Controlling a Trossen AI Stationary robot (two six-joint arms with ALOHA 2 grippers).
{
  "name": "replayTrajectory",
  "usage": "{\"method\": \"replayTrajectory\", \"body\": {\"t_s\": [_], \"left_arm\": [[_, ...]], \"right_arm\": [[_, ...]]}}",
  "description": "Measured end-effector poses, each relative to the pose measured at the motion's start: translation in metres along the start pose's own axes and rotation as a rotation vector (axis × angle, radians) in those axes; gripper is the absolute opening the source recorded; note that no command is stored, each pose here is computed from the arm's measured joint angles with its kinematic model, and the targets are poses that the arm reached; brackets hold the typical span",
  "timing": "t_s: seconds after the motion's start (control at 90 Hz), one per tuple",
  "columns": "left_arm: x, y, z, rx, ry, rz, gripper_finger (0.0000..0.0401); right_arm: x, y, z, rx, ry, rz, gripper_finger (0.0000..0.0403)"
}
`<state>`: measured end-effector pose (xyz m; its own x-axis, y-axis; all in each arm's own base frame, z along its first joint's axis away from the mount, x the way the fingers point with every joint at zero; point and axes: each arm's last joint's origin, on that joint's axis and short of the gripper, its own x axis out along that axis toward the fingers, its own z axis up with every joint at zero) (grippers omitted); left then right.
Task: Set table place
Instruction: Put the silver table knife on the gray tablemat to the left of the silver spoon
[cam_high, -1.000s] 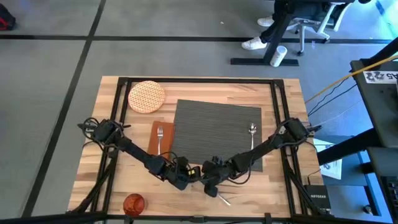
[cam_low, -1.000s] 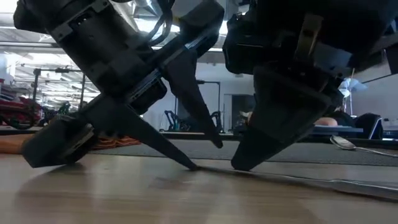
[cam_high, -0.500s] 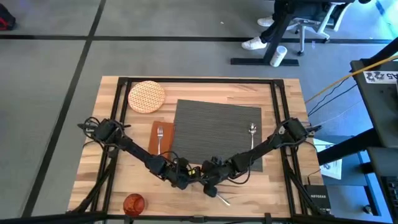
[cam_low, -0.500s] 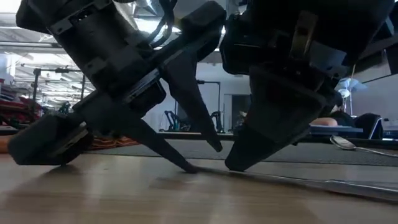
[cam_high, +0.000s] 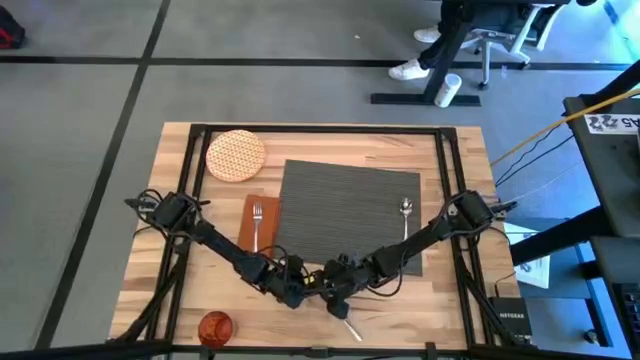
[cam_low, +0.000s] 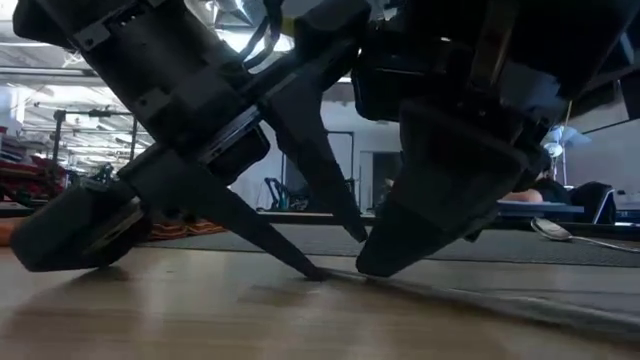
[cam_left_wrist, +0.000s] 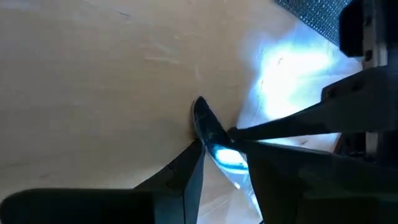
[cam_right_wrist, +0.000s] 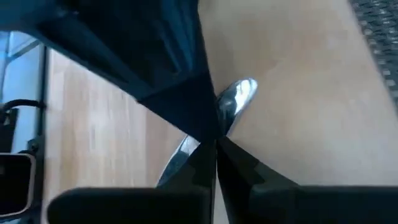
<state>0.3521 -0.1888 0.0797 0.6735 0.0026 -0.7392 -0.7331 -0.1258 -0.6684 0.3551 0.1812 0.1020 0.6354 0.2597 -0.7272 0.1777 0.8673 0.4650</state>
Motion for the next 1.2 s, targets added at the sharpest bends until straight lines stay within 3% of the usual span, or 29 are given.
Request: {"method": "replayTrajectory", "body": {"t_s": [0.611, 0.822, 0.956, 1.111, 1.2], "left_arm": [[0.0008, -0.0009, 0.0008, 0.009, -0.052, -0.041, 0.0108], [0.0007, -0.0014, -0.0002, 0.029, -0.052, -0.052, 0.0105], [0.0008, -0.0025, -0.0016, 0.063, -0.045, -0.064, 0.0083], [0.003, -0.0029, -0.0027, 0.091, -0.044, -0.063, 0.0018], [0.0028, -0.0022, -0.0037, 0.11, -0.039, -0.058, 0.0004]], "right_arm": [[0.0037, -0.0026, 0.0057, -0.023, -0.021, 0.035, 0.0], [0.0037, -0.0028, 0.0064, -0.092, -0.021, 0.04, 0.0], [0.0042, -0.0021, 0.0064, -0.155, -0.008, 0.061, 0.0], [0.0043, -0.0033, 0.0049, -0.174, 0.0, 0.059, 0.0], [0.0041, -0.0035, 0.0044, -0.178, 0.004, 0.064, 0.0]]}}
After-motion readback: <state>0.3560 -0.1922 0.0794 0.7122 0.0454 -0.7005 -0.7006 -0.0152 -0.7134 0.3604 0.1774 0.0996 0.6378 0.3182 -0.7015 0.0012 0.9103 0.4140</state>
